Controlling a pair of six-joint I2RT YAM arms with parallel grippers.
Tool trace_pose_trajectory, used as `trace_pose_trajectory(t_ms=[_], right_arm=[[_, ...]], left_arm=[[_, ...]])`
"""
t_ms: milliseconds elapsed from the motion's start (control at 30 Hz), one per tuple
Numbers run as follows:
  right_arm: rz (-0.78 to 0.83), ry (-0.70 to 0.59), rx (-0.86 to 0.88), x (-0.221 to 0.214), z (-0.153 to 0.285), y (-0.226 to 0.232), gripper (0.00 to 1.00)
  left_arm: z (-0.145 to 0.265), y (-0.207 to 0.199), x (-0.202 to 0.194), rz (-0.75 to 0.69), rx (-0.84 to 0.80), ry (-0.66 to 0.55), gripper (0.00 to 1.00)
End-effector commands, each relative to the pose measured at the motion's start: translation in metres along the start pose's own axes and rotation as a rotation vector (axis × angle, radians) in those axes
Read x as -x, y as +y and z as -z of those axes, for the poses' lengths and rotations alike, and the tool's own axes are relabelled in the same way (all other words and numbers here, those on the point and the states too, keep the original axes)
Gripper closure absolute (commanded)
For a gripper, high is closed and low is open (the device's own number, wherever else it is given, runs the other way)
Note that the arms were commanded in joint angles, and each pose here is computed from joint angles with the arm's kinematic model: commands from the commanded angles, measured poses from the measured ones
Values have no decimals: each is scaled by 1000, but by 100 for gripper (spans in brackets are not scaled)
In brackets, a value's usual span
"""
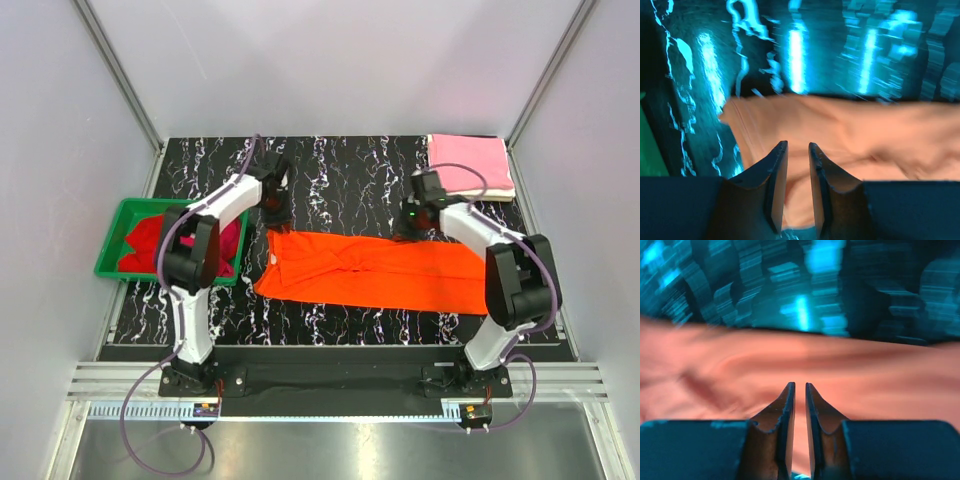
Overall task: Fold and stack the t-shirts
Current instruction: Fold the tshirt
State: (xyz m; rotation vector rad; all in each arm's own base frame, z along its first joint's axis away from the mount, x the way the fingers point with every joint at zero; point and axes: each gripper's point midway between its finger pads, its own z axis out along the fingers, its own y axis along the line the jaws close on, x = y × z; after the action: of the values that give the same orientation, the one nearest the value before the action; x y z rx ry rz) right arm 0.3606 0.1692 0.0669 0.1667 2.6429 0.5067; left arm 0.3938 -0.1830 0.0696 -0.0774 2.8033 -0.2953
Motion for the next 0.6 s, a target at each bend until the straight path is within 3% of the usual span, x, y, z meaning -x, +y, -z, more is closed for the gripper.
trace_pose_trajectory(t_ms=[0,267,567], right_arm=[[-156,-83,-174,13,21,-56,80],[-512,-45,-427,-21,28,-183,84],[-657,-73,-521,-32,33,-232,84]], left_arm=[[-13,26,9,22,80,10,73],[-38,60,15,84,181,27,74],[-39,51,28,81,130,16,74]])
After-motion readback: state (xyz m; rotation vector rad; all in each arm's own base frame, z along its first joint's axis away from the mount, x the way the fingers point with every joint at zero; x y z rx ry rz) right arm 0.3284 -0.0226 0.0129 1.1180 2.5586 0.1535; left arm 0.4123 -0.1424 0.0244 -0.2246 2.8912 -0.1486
